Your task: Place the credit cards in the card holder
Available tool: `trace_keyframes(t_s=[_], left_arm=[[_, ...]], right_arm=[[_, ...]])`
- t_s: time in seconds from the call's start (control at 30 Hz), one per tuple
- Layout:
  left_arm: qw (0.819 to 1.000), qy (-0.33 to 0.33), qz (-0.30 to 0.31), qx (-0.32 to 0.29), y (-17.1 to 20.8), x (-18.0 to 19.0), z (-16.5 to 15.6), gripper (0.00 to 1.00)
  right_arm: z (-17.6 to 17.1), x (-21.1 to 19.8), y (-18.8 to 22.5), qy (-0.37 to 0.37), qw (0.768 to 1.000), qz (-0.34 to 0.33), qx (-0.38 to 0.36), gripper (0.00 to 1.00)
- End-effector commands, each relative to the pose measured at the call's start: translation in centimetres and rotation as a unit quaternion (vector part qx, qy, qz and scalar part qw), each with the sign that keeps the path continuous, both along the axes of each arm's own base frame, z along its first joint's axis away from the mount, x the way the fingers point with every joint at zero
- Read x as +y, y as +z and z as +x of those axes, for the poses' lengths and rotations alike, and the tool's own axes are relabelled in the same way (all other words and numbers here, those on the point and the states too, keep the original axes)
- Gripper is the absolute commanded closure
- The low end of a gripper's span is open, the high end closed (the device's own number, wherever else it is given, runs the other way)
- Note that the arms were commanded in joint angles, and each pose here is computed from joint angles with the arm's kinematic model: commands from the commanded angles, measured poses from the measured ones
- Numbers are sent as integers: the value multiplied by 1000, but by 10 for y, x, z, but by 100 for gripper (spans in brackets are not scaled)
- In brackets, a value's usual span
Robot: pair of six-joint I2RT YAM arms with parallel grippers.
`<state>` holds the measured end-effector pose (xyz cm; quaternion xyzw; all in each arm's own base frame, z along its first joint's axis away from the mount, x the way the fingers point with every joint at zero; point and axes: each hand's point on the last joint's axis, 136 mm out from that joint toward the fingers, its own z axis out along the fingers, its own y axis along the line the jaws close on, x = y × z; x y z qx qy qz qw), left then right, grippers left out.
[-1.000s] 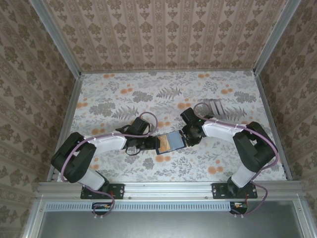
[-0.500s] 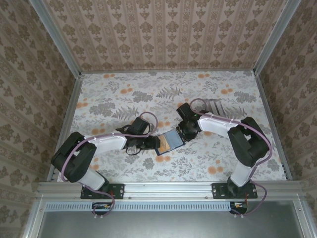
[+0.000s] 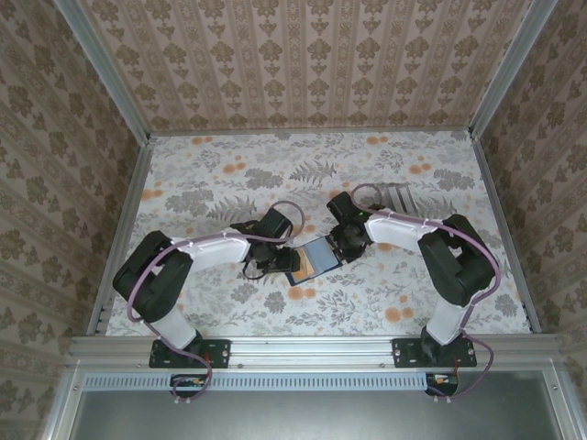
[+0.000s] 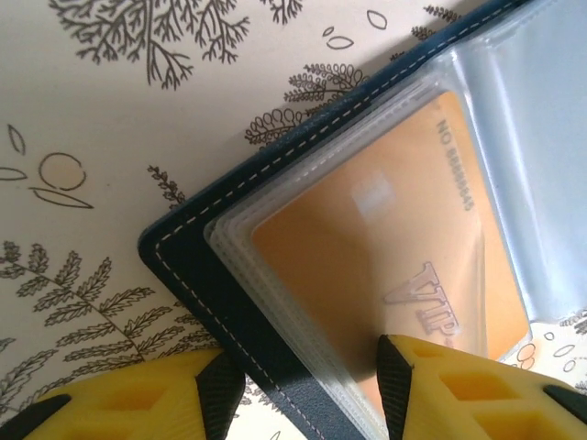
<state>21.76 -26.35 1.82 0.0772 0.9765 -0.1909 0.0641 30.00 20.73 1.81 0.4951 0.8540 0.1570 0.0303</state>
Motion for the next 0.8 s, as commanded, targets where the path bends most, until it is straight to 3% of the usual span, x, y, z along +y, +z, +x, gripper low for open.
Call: trace_keyframes(t_s=[0.0, 0.3, 0.63, 0.77], left_arm=[[994, 33, 101, -25, -40, 37, 12, 51], [989, 38, 139, -15, -51, 57, -1, 52], [991, 37, 130, -7, -56, 51, -1, 52], [992, 29, 126, -3, -56, 48, -2, 53]], right_arm=[[-8, -10, -8, -12, 1000, 5, 15, 79], [-15, -62, -9, -46, 998, -42, -1, 81], [-13, -69, 8, -56, 998, -22, -35, 73], [-19, -69, 8, -56, 998, -1, -32, 79]])
